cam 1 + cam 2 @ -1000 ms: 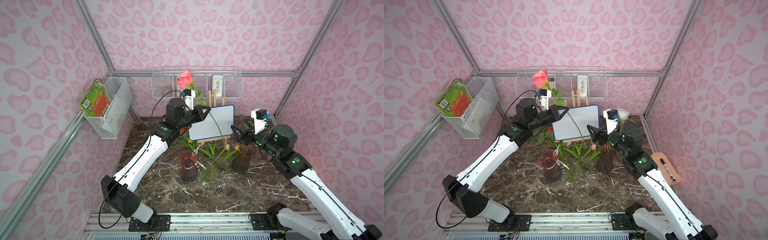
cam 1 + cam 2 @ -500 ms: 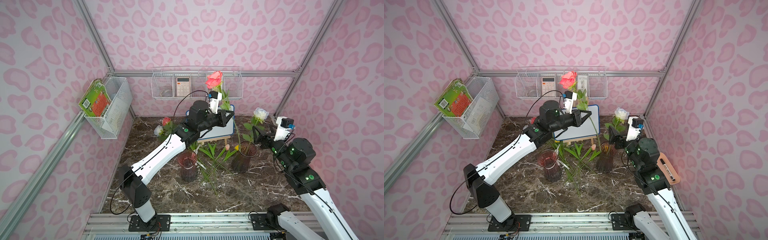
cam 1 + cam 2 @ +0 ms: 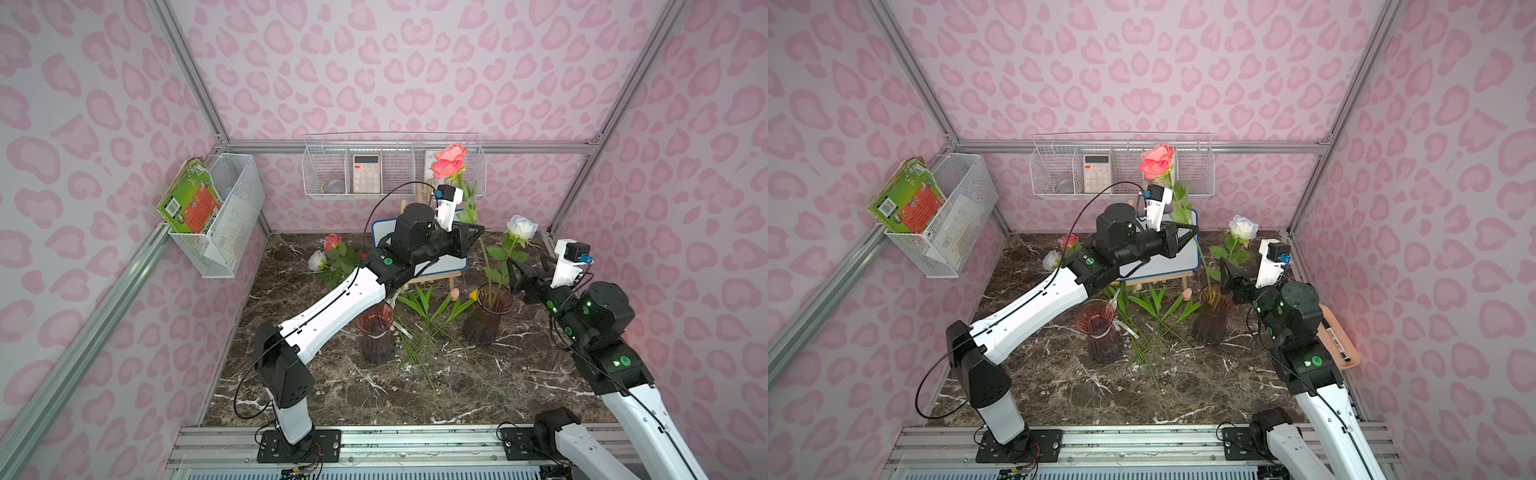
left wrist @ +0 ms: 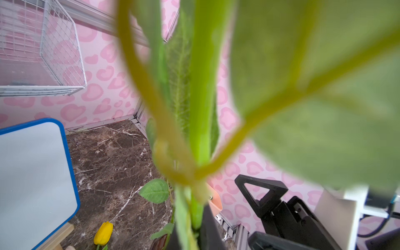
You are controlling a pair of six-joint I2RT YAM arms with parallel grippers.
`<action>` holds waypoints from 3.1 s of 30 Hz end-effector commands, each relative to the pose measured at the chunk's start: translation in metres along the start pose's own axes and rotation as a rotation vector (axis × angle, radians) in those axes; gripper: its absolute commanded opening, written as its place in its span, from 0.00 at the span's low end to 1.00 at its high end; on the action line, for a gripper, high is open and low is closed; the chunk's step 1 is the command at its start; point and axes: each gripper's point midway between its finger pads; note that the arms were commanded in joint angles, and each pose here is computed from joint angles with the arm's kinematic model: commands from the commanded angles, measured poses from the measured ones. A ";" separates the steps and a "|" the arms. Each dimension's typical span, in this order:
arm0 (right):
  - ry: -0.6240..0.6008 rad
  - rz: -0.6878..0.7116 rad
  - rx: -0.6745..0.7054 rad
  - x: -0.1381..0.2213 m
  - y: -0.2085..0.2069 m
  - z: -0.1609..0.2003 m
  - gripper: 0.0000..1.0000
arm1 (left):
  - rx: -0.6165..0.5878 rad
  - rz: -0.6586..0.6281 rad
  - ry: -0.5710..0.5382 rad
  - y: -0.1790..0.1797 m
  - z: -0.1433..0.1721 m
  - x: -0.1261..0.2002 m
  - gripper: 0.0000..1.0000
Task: Arrange the flowers in different vases according to their variety
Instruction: Insert the flower into the vase, then pick up the flower at the center of the board.
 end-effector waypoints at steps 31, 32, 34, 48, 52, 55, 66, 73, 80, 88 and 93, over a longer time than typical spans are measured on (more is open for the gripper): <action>0.489 -0.533 0.155 -0.009 0.157 0.137 0.80 | -0.103 -0.481 -0.093 0.079 0.019 0.193 0.99; 0.515 -0.529 0.167 -0.011 0.160 0.144 0.79 | -0.084 -0.513 -0.107 0.087 0.021 0.204 0.99; 0.576 -0.514 0.188 -0.018 0.162 0.162 0.76 | -0.012 -0.599 -0.127 0.112 0.026 0.228 0.99; 0.967 -0.375 0.352 -0.060 0.151 0.277 0.56 | 0.387 -0.953 -0.187 0.249 0.088 0.317 0.99; 1.026 -0.351 0.394 -0.069 0.146 0.299 0.47 | 0.454 -0.973 -0.180 0.270 0.104 0.320 0.99; 1.065 -0.352 0.410 -0.075 0.143 0.315 0.42 | 0.473 -0.987 -0.168 0.279 0.112 0.321 0.99; 1.151 -0.413 0.421 -0.079 0.147 0.356 0.33 | 0.496 -1.010 -0.159 0.290 0.122 0.325 0.99; 1.147 -0.408 0.429 -0.079 0.146 0.354 0.14 | 0.500 -1.008 -0.155 0.288 0.123 0.326 0.99; 1.060 -0.413 0.456 -0.074 0.151 0.315 0.00 | 0.494 -1.010 -0.172 0.283 0.122 0.332 0.99; 0.916 -0.488 0.426 -0.053 0.167 0.257 0.00 | 0.482 -1.012 -0.188 0.276 0.120 0.338 0.98; 0.833 -0.619 0.368 -0.030 0.184 0.222 0.00 | 0.477 -1.010 -0.195 0.273 0.119 0.340 0.99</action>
Point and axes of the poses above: each gripper's point midway between its finger pads, its own x axis back along the fingers, its own y axis along the line the jaws close on, z = x × y, and after that the axes turned 11 degrees about x, right-handed
